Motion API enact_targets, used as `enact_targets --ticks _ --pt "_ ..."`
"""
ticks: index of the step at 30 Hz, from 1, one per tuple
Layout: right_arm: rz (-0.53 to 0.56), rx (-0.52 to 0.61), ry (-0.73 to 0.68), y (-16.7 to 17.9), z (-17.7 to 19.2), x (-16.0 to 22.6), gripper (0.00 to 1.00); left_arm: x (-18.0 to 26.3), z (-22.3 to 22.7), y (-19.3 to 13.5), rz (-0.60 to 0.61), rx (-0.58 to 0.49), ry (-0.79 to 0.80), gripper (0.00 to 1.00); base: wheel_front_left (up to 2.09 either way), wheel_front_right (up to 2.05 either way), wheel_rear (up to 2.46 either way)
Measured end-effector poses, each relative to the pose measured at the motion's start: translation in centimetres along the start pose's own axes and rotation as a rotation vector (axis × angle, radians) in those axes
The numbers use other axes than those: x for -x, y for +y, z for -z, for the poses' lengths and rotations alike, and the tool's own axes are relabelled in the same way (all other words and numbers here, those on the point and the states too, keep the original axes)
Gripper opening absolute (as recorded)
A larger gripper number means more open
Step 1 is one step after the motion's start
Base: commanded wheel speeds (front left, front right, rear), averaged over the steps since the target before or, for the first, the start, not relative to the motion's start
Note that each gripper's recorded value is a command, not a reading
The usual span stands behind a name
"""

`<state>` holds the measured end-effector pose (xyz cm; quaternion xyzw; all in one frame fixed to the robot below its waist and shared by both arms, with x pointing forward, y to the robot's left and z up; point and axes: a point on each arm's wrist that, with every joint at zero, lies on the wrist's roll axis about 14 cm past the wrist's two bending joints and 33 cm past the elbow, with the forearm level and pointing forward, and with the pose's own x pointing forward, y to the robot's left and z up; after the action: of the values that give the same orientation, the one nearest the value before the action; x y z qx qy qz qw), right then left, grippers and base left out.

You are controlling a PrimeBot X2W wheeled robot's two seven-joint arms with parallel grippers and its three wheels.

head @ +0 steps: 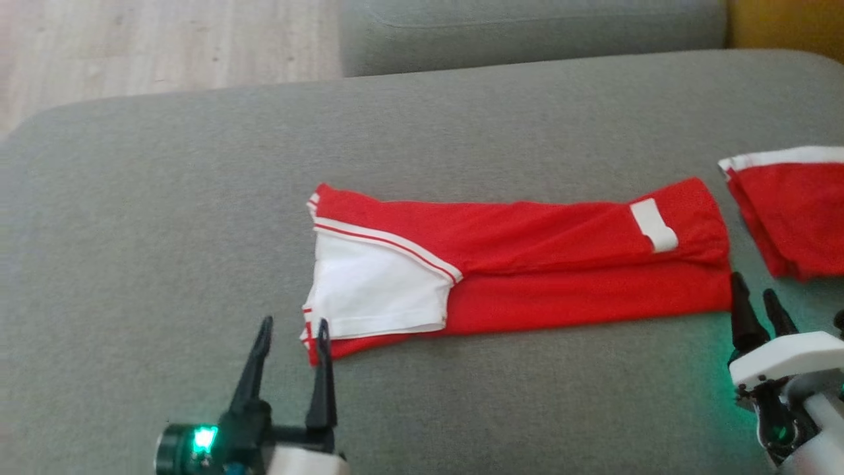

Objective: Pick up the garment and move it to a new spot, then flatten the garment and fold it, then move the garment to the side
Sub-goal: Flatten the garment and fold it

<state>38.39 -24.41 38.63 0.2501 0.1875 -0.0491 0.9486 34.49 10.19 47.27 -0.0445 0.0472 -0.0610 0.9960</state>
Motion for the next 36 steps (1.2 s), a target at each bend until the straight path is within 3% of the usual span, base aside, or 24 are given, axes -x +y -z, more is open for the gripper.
enact_targets --ticks 15,22,23,24,25,30,36 --pt "0.066 0.062 -0.009 0.6 -1.8 -4.9 1.0 2.1 -1.0 -0.5 -0.034 -0.063 -0.07 1.0 0.0 0.0 0.0" --pt "0.125 0.067 0.155 0.1 1.7 -6.1 1.0 1.8 -0.5 -0.6 -0.036 -0.063 -0.056 1.0 0.0 0.0 0.0" --pt "0.126 0.066 0.169 0.2 1.9 -6.2 0.88 1.8 -0.5 -0.6 -0.039 -0.064 -0.056 1.0 0.0 0.0 0.0" --pt "0.124 0.063 0.171 0.3 1.8 -6.3 0.49 1.7 -0.5 -0.6 -0.041 -0.066 -0.058 1.0 0.0 0.0 0.0" --pt "0.122 0.056 0.171 0.5 1.8 -6.3 0.0 1.5 -0.6 -0.6 -0.041 -0.071 -0.062 1.0 0.0 0.0 0.0" --pt "0.1 0.056 0.146 0.9 1.6 -5.7 0.0 1.1 -0.9 -1.0 -0.021 -0.074 -0.074 1.0 0.0 0.0 0.0" --pt "0.129 0.075 0.085 -1.6 -0.3 -4.0 0.0 0.9 -0.9 -1.8 0.016 -0.078 -0.08 1.0 0.0 0.0 0.0"
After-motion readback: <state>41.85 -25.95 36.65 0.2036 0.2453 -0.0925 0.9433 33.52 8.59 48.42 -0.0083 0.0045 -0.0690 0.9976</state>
